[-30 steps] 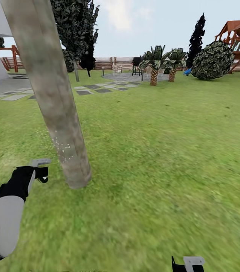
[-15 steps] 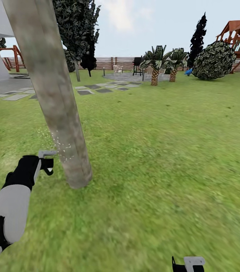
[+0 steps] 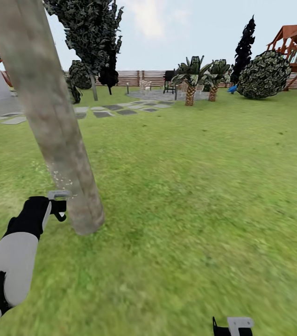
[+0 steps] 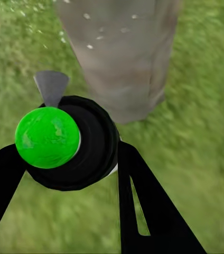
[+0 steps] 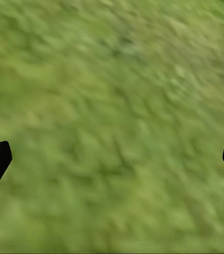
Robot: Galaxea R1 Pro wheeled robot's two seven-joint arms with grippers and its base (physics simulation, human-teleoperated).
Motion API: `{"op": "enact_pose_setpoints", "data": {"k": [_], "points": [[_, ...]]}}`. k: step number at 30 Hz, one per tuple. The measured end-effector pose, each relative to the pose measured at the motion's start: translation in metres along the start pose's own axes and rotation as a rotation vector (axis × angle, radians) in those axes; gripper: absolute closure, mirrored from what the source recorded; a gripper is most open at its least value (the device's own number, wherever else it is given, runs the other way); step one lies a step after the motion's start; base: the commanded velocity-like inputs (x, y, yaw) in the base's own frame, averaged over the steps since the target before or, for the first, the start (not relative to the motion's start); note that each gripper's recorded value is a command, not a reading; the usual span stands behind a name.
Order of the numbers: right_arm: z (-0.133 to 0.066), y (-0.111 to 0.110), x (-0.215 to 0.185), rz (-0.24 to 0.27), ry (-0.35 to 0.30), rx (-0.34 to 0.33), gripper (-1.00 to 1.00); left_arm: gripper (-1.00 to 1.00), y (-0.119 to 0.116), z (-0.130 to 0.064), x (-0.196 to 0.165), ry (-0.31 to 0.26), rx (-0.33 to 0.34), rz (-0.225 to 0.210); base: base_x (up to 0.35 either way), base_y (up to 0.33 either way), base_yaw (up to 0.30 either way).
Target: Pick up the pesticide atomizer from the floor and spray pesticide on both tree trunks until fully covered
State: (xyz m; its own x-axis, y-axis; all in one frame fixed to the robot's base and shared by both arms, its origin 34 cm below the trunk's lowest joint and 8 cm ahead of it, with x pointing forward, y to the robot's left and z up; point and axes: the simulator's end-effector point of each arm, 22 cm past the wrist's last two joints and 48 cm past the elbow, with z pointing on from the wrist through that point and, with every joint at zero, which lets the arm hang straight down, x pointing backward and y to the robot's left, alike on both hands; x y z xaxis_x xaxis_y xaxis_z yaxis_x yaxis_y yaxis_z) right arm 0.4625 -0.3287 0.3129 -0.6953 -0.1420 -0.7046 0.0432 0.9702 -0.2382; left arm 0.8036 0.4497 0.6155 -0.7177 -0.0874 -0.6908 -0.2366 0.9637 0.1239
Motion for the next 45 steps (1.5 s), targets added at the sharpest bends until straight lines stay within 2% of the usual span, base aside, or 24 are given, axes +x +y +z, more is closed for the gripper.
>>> {"op": "enact_pose_setpoints", "data": {"k": [11,16,23,25,29,31,36,45], "points": [[0.0,0.001,0.0,0.001,-0.001,-0.001,-1.0,1.0,0.002,-0.001,-0.001,-0.003,-0.003,0.0,0.0,-0.273,0.075],[0.0,0.001,0.0,0.001,-0.001,-0.001,-1.0,1.0,0.003,0.005,0.023,0.029,-0.007,0.009,0.051,-0.267,0.215],[0.0,0.001,0.0,0.001,-0.001,-0.001,-1.0,1.0,0.003,0.005,0.027,0.036,-0.008,0.009,0.225,-0.198,0.018],[0.0,0.001,0.0,0.001,-0.001,-0.001,-1.0,1.0,0.006,0.006,0.031,0.041,-0.013,0.009,0.286,-0.133,0.083],[0.0,0.002,0.0,0.002,-0.002,-0.002,-1.0,1.0,0.053,0.006,0.045,0.059,-0.081,0.012,0.292,-0.125,0.248],[0.0,0.002,0.0,0.002,-0.001,-0.002,-1.0,1.0,0.062,0.008,0.058,0.076,-0.092,0.016,0.288,-0.138,0.275],[0.0,0.002,0.0,0.002,-0.001,-0.002,-1.0,1.0,0.055,0.01,0.066,0.09,-0.079,0.018,0.192,-0.21,0.158],[0.0,0.002,0.0,0.002,-0.001,-0.002,-1.0,1.0,0.055,0.011,0.068,0.094,-0.08,0.018,0.019,-0.27,0.013]]}}
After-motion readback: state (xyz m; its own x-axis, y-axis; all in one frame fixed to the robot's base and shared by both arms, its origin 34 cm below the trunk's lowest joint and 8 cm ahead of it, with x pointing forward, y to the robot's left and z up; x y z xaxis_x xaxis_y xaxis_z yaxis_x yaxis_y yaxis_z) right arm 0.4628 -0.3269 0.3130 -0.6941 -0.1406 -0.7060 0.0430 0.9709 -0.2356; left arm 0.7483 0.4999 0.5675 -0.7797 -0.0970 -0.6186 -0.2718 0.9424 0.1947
